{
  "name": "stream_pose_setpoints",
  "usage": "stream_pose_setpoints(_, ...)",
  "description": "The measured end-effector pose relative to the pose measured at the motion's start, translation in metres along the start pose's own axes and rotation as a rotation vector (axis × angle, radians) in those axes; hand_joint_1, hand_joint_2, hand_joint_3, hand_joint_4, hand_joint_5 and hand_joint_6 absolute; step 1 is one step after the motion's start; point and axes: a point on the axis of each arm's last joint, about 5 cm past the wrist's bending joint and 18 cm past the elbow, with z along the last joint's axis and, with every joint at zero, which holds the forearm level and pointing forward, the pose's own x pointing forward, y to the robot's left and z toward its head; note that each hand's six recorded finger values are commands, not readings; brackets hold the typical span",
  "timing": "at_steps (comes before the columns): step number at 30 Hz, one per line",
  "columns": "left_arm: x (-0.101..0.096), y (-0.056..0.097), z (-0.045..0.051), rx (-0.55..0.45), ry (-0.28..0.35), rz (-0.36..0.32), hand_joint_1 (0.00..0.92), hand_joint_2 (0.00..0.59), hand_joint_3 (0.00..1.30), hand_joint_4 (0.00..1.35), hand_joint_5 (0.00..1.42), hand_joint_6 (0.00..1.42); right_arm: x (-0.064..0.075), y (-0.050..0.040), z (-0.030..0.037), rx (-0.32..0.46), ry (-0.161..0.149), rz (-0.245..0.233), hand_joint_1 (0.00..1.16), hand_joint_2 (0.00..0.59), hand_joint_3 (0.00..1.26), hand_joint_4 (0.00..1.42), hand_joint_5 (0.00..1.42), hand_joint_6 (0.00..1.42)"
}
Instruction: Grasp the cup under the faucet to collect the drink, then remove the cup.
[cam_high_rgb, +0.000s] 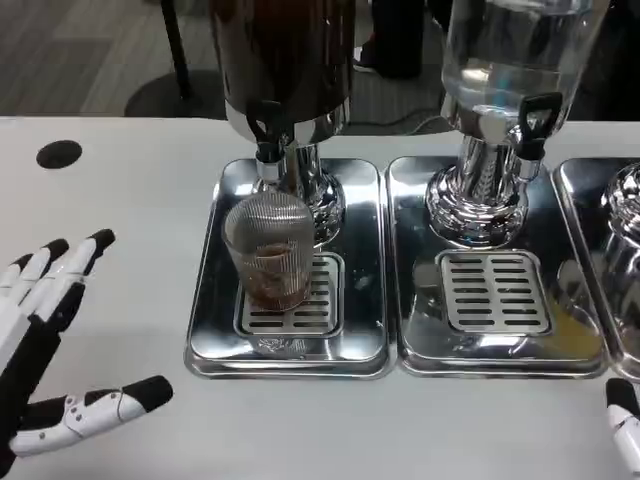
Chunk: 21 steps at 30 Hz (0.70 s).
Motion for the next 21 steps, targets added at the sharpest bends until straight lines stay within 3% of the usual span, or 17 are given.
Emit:
stream_pose_setpoints(5,-0.005,-0.001,-0.0069,-0.005,0.014,0.006,0.000,0.003,0.00,0.00,0.00,0.00,0.008,0.0027,-0.0116,0.069,0.039,0.029,0.70,0.290,0.14,0.24,0.23,0.22)
stream_pose_setpoints(14,-0.013,0.002,-0.0101,-0.003,0.025,0.009,0.000,0.003,0.00,0.00,0.00,0.00,0.033,0.0174,-0.0183,0.153,-0.007,0.144,0.77,0.230,0.11,0.20,0.23,0.28)
stream_pose_setpoints(16,-0.014,0.003,-0.0108,-0.003,0.031,0.013,0.000,0.004,0.00,0.00,0.00,0.00,0.038,0.0169,-0.0174,0.156,-0.028,0.148,0.79,0.219,0.10,0.20,0.23,0.29)
stream_pose_setpoints(21,-0.014,0.002,-0.0115,-0.005,0.035,0.011,0.000,0.006,0.00,0.00,0.00,0.00,0.037,0.0169,-0.0186,0.157,-0.026,0.154,0.80,0.219,0.10,0.19,0.23,0.30)
